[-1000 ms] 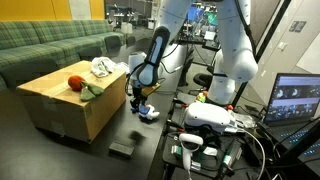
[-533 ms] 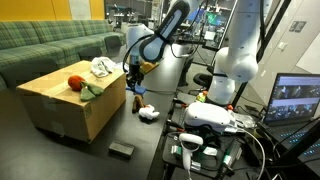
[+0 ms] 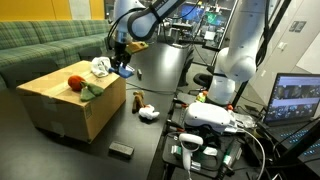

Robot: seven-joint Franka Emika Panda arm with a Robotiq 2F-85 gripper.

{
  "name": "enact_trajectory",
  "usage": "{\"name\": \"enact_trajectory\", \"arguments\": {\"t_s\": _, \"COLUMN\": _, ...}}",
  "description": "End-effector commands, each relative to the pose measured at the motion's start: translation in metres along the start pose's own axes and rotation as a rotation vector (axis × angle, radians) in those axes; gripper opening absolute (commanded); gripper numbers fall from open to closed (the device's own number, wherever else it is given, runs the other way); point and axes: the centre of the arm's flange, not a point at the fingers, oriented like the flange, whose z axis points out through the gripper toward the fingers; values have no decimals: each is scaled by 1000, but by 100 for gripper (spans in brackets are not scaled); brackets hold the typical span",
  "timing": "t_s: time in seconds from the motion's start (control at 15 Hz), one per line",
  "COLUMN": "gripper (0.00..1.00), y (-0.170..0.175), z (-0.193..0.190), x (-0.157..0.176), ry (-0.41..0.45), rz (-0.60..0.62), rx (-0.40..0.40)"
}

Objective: Remove the toy moose from the top of the brown box, place the white towel on top of the box, remove the white object from the top of the box, place the blue sponge on the box, remove the radish from the top of the box, put the eraser on the box

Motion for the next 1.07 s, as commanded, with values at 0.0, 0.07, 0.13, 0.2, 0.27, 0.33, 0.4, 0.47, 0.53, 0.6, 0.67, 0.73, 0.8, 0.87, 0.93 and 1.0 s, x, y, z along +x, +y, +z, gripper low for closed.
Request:
{"name": "enact_trajectory", "arguments": {"t_s": 0.0, "gripper": 30, "y": -25, "z": -2, "x": 54, "ry": 34, "rz": 12, "rx": 8}}
{"name": "enact_trajectory", "arguments": {"t_s": 0.07, "gripper": 30, "y": -32, "z": 1, "x": 65, "ry": 45, "rz": 15, "rx": 10}}
{"name": "enact_trajectory", "arguments": {"t_s": 0.13, "gripper": 30, "y": -38, "z": 6, "x": 77, "ry": 51, "rz": 18, "rx": 17}}
{"name": "enact_trajectory", "arguments": {"t_s": 0.2, "gripper": 30, "y": -42, "z": 10, "x": 89, "ry": 60, "rz": 26, "rx": 19}}
{"name": "enact_trajectory", "arguments": {"t_s": 0.27, "gripper": 30, "y": -47, "z": 15, "x": 102, "ry": 64, "rz": 34, "rx": 24}}
{"name": "enact_trajectory", "arguments": {"t_s": 0.33, "gripper": 30, "y": -52, "z": 23, "x": 114, "ry": 80, "rz": 49, "rx": 24}}
{"name": "enact_trajectory", "arguments": {"t_s": 0.4, "gripper": 30, "y": -55, "z": 28, "x": 126, "ry": 90, "rz": 62, "rx": 24}}
{"name": "enact_trajectory", "arguments": {"t_s": 0.47, "gripper": 30, "y": -60, "z": 36, "x": 138, "ry": 102, "rz": 76, "rx": 20}}
{"name": "enact_trajectory", "arguments": {"t_s": 0.53, "gripper": 30, "y": -64, "z": 43, "x": 148, "ry": 112, "rz": 90, "rx": 18}}
{"name": "enact_trajectory", "arguments": {"t_s": 0.6, "gripper": 30, "y": -66, "z": 48, "x": 160, "ry": 128, "rz": 107, "rx": 13}}
{"name": "enact_trajectory", "arguments": {"t_s": 0.67, "gripper": 30, "y": -68, "z": 55, "x": 171, "ry": 134, "rz": 118, "rx": 7}}
{"name": "enact_trajectory", "arguments": {"t_s": 0.73, "gripper": 30, "y": -72, "z": 64, "x": 178, "ry": 153, "rz": 129, "rx": -2}}
{"name": "enact_trajectory", "arguments": {"t_s": 0.8, "gripper": 30, "y": -72, "z": 69, "x": 190, "ry": 170, "rz": 139, "rx": -15}}
{"name": "enact_trajectory", "arguments": {"t_s": 0.87, "gripper": 30, "y": -73, "z": 76, "x": 198, "ry": 196, "rz": 157, "rx": -30}}
{"name": "enact_trajectory", "arguments": {"t_s": 0.93, "gripper": 30, "y": -73, "z": 82, "x": 207, "ry": 218, "rz": 169, "rx": -42}}
{"name": "enact_trajectory", "arguments": {"t_s": 1.0, "gripper": 30, "y": -74, "z": 88, "x": 214, "ry": 238, "rz": 183, "rx": -58}}
